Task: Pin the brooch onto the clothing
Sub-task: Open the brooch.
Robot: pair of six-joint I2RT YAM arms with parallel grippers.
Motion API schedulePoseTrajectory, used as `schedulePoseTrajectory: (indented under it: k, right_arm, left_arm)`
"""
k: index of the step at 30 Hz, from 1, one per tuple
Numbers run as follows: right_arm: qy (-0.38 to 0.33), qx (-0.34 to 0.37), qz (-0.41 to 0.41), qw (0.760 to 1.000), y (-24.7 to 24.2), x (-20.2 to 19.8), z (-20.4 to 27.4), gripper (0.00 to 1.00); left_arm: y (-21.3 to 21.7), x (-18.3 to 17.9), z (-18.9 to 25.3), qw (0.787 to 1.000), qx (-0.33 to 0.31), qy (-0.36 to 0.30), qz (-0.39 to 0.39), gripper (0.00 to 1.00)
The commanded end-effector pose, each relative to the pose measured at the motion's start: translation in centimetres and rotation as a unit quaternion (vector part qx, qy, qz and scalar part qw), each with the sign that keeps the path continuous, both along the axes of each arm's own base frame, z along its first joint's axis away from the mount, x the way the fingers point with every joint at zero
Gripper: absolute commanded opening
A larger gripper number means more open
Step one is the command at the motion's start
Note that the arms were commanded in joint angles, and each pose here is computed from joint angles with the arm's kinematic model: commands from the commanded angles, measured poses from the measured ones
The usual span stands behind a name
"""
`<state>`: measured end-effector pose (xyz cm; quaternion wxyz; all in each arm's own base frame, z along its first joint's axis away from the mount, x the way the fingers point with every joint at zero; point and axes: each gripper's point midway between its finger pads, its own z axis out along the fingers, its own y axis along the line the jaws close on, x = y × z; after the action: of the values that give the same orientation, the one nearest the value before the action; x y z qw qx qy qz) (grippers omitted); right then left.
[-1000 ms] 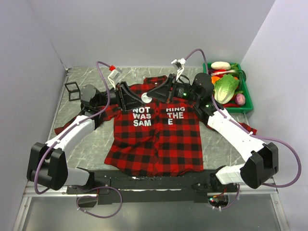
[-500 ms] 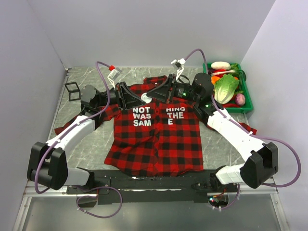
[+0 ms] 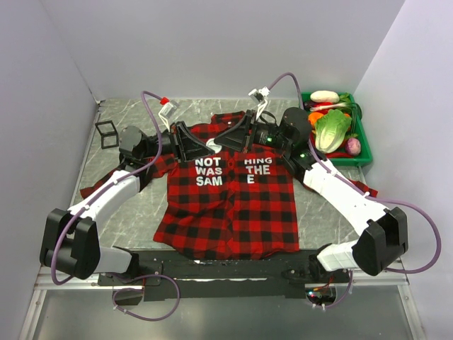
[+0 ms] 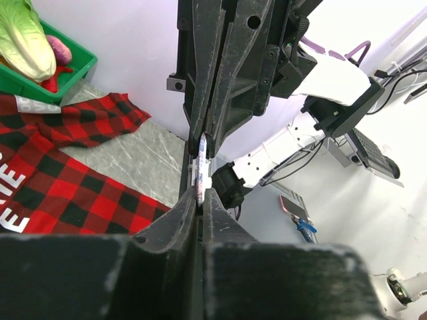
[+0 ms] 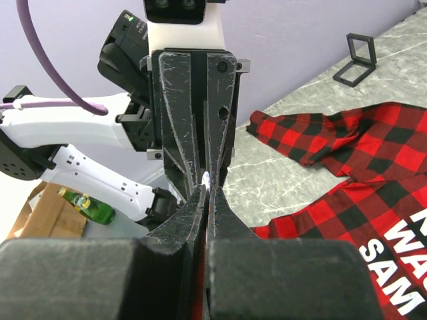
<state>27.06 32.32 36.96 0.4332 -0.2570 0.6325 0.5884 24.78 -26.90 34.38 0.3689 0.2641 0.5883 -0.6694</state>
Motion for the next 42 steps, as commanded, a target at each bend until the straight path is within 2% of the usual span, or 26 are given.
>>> schedulePoseTrajectory:
  k: [1, 2, 6, 7, 8, 9, 11, 12, 13, 17, 23, 26, 42]
  right_arm:
    - [-0.022, 0.002, -0.006, 1.0, 0.0, -0.1, 0.5, 0.0]
    - [-0.021, 0.001, -0.008, 1.0, 0.0, -0.1, 0.5, 0.0]
    - [-0.02, -0.002, -0.008, 1.0, -0.1, -0.1, 0.3, 0.0]
    - [-0.019, -0.004, -0.001, 1.0, 0.0, -0.2, 0.2, 0.05]
    - [-0.017, -0.004, 0.002, 1.0, 0.0, -0.3, 0.1, 0.16]
    - [-0.013, -0.005, 0.004, 1.0, 0.1, -0.4, 0.0, 0.39]
    - [-0.009, -0.005, 0.007, 1.0, 0.0, -0.6, -0.3, 0.52]
    - [-0.012, -0.006, 0.006, 1.0, -0.1, -0.8, -0.3, 0.62]
    - [-0.006, -0.012, 0.006, 1.0, -0.2, -0.9, -0.6, 0.63]
    - [-0.003, -0.021, -0.004, 1.0, -0.6, -1.0, -1.2, 0.62]
    - [0.001, -0.019, -0.011, 1.0, -0.6, -0.8, -1.6, 0.54]
    - [0.002, -0.017, -0.01, 1.0, -0.5, -0.7, -1.6, 0.46]
    - [-0.007, -0.012, -0.018, 1.0, -0.5, -0.2, -1.1, 0.36]
  left_arm:
    - [0.0, -0.5, 1.3, 0.999, -0.015, -0.042, 0.0, 0.06]
    - [0.0, -0.5, 1.3, 0.999, -0.015, -0.042, 0.001, 0.02]
    - [0.1, -0.7, 1.5, 0.999, -0.017, -0.048, 0.004, 0.01]
    - [0.0, -0.5, 1.3, 0.999, -0.015, -0.043, 0.006, 0.01]
    - [0.0, -0.4, 1.3, 0.999, -0.012, -0.049, 0.009, 0.01]
    - [0.0, -0.2, 1.1, 0.999, -0.007, -0.045, 0.013, 0.01]
    - [-0.1, 0.5, 0.6, 0.999, 0.009, -0.04, 0.027, 0.01]
    - [-0.1, 0.6, 0.6, 0.999, 0.012, -0.041, 0.032, 0.01]
    - [0.0, 0.9, 0.4, 0.998, 0.019, -0.038, 0.041, 0.01]
    - [0.0, 1.3, 0.2, 0.998, 0.025, -0.033, 0.048, 0.01]
    - [-0.1, 1.2, 0.2, 0.998, 0.02, -0.029, 0.043, 0.01]
    - [-0.1, 1.2, 0.1, 0.999, 0.02, -0.027, 0.043, 0.01]
    - [-0.3, 1.0, -0.1, 0.998, 0.028, -0.036, 0.042, 0.01]
